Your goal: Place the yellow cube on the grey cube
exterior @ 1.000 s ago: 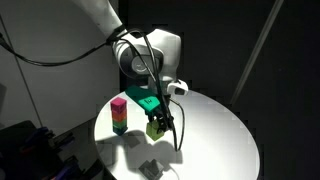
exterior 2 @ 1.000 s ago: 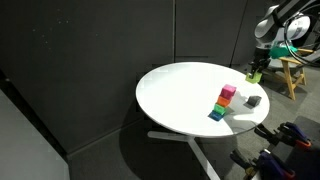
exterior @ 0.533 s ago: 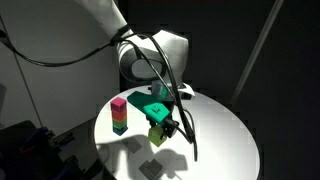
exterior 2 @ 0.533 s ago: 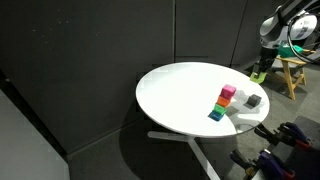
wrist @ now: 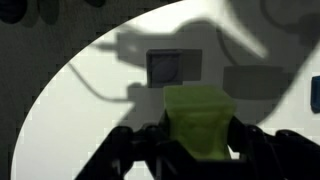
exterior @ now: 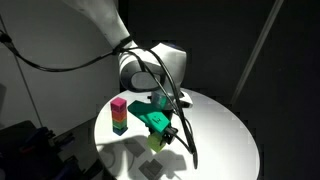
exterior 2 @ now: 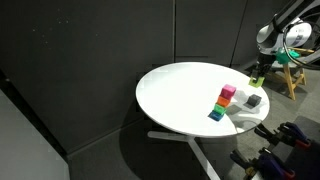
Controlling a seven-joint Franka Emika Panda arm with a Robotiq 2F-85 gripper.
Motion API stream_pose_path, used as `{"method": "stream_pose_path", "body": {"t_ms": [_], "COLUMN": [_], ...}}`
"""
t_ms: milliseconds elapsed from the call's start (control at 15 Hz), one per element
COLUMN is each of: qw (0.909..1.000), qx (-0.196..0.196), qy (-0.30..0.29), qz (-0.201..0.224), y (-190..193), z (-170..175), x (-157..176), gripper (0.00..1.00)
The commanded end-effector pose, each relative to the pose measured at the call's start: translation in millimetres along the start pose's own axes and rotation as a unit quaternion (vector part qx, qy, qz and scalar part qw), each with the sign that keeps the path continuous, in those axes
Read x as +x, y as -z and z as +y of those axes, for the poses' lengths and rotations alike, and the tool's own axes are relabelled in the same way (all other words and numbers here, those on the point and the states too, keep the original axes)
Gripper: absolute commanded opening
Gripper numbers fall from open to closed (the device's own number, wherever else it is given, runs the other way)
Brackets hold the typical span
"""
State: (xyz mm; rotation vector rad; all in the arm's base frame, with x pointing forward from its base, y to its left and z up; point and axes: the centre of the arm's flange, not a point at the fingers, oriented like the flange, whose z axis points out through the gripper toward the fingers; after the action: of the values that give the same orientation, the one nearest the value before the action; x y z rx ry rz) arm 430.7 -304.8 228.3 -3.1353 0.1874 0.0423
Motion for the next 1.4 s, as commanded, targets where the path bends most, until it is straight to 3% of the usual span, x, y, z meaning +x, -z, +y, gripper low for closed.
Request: {"method": "stream_pose_path", "body": {"t_ms": [0, 333, 1333], "qw": [0.9999, 0.9998, 0.9996], "qx": [-0.007, -0.014, -0.009], "qy": [-0.001, -0.013, -0.025], "qz": [0.007, -0.001, -0.01], "y": [-19, -39, -48], "z": [5, 10, 29], "x": [7, 4, -12], "gripper": [0.25, 0.25, 0.25]}}
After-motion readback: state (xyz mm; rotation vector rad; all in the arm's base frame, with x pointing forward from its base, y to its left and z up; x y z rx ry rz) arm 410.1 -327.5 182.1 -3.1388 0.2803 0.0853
